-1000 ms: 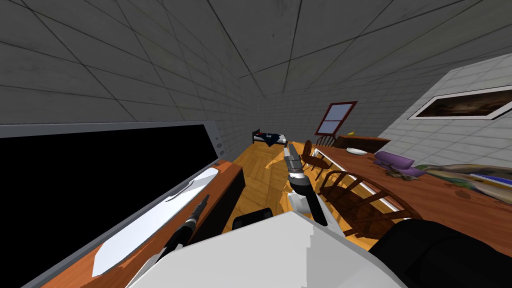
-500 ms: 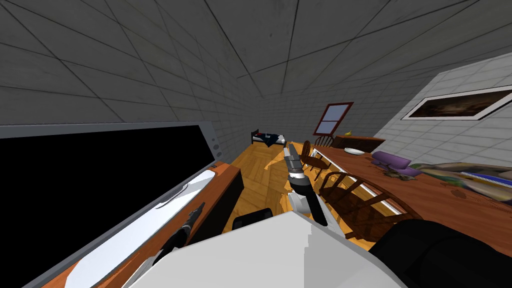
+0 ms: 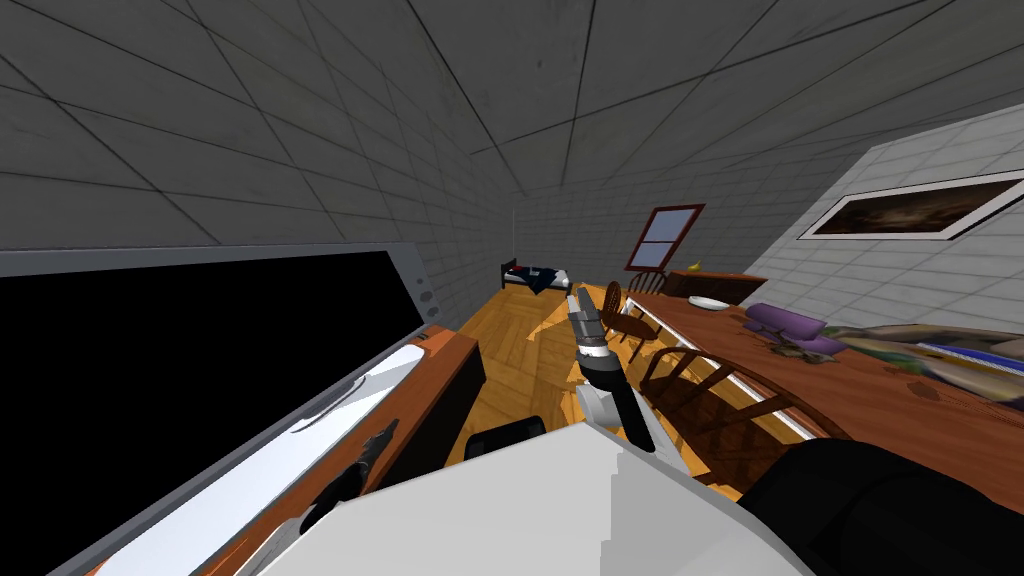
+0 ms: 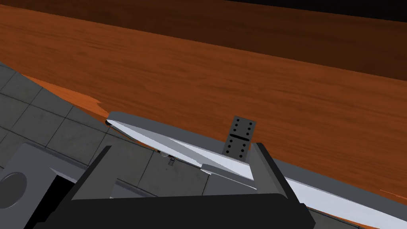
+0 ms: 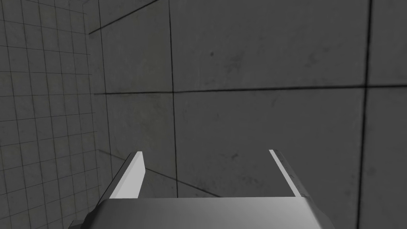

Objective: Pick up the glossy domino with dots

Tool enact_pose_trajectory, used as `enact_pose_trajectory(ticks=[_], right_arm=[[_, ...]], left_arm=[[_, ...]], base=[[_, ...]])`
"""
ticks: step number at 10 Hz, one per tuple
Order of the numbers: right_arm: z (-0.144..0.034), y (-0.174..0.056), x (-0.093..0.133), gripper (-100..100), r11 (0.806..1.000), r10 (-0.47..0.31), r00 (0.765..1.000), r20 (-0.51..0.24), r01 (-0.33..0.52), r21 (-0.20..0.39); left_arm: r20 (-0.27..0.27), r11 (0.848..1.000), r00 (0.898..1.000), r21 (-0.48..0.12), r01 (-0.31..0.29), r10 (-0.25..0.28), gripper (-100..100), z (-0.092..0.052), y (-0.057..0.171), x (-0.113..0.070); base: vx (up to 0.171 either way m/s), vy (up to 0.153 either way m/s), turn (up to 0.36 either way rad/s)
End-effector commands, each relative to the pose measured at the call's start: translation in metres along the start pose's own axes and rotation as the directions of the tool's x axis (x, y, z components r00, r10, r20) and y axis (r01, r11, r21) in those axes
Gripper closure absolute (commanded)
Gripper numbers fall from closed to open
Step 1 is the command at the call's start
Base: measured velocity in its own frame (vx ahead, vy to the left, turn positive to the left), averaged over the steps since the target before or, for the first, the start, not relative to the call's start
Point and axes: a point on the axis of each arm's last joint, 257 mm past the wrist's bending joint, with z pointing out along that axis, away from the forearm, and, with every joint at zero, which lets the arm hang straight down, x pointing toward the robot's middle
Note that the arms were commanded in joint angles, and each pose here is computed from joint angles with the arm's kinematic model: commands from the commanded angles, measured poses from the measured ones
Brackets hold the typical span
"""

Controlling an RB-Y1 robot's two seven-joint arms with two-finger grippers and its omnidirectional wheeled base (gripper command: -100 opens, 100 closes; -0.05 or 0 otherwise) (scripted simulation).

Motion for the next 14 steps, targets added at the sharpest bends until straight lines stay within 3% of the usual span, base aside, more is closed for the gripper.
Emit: enact_pose_trajectory(ticks=[1,5,10,12,13,14], right_arm=[[0.0,0.0,0.0,0,1.0,0.0,1.0,0.0,0.0,0.0],[0.0,0.0,0.0,0,1.0,0.0,1.0,0.0,0.0,0.0],[0.0,0.0,0.0,0,1.0,0.0,1.0,0.0,0.0,0.0],[0.0,0.0,0.0,0,1.0,0.0,1.0,0.0,0.0,0.0],[0.0,0.0,0.0,0,1.0,0.0,1.0,0.0,0.0,0.0],[0.0,0.0,0.0,0,1.0,0.0,1.0,0.0,0.0,0.0]], left_arm=[[-0.009,0.998,1.0,-0.065,-0.019,0.018,-100,0.004,0.024,-0.007],[-0.024,0.983,0.999,-0.177,-0.046,0.043,-100,0.007,0.066,-0.018],[-0.03,0.946,0.997,-0.313,-0.08,0.074,-100,0.004,0.117,-0.044],[-0.03,0.948,0.997,-0.31,-0.078,0.073,-100,0.004,0.115,-0.045],[-0.03,0.947,0.997,-0.311,-0.079,0.073,0,0.004,0.115,-0.045],[-0.028,0.948,0.997,-0.31,-0.08,0.075,-100,0.006,0.117,-0.042]], base=[[0.088,-0.036,-0.023],[0.072,-0.024,-0.013],[0.058,-0.021,-0.017],[0.024,-0.007,-0.002],[0.0,0.0,0.0],[0.017,0.013,0.017]])
